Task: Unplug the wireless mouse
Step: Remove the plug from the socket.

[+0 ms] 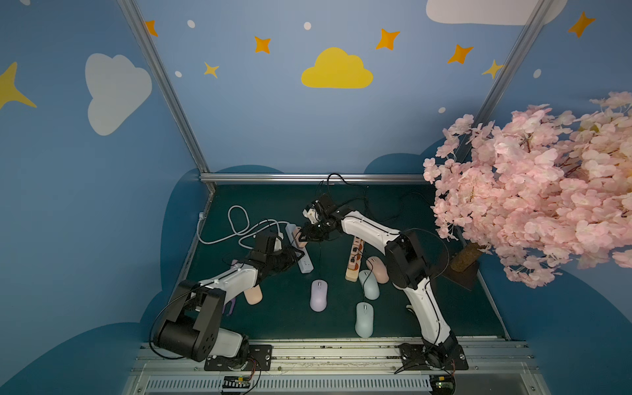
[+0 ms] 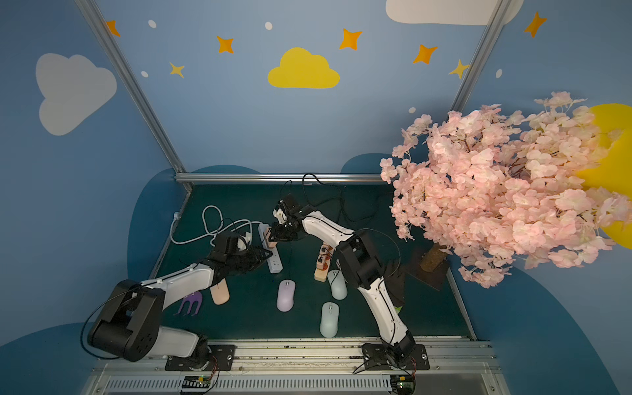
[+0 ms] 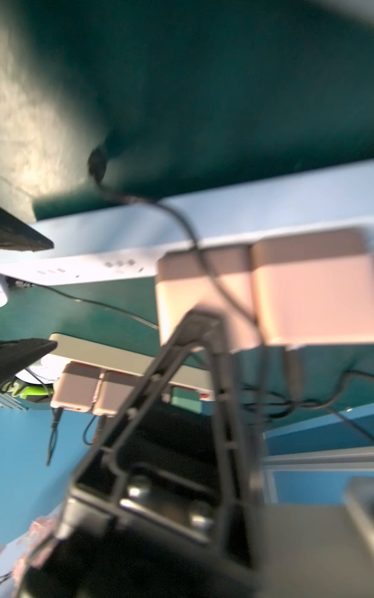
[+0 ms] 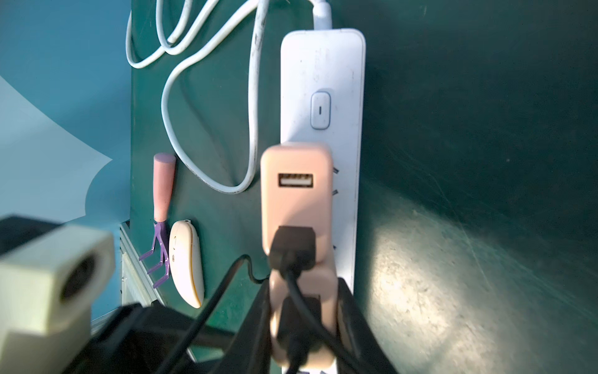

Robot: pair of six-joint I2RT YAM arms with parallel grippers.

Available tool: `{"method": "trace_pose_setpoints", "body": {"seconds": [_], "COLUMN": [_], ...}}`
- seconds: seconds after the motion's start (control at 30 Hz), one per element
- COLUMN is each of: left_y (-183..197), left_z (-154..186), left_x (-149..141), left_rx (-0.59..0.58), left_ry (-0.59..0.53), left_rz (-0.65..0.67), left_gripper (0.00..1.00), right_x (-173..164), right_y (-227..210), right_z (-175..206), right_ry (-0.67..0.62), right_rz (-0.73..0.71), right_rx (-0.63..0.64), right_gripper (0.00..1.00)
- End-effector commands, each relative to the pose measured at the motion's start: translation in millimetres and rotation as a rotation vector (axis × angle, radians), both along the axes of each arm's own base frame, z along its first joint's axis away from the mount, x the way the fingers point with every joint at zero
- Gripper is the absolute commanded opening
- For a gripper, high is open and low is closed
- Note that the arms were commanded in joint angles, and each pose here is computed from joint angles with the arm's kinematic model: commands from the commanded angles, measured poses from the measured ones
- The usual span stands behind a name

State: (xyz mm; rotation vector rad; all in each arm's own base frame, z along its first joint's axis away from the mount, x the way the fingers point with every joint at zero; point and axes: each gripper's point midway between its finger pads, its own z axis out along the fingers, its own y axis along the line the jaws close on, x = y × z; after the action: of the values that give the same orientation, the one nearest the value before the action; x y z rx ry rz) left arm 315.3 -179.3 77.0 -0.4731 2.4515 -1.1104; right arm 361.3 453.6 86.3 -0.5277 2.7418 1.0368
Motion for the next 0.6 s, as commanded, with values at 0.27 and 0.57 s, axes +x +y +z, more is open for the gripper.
{"method": "trace_pose_setpoints", "body": {"seconds": [0.27, 0.57], "left_y": [2, -9], "left_z": [-38, -49], "left_x": [-9, 0], "left_rx": [0.068, 0.042], "left_ry": [0.092, 0.096], "left_rz": [0.046, 0.011], "left_gripper": [0.46, 0.5], "right_x": [-10, -9], "right_y": [2, 5], "right_z": [17, 16], "right_ry": [0.017, 0.03], "right_rz": [0.012, 0.013], "right_rx": [0.047, 0.06], "right_gripper": [0.13, 0.13]}}
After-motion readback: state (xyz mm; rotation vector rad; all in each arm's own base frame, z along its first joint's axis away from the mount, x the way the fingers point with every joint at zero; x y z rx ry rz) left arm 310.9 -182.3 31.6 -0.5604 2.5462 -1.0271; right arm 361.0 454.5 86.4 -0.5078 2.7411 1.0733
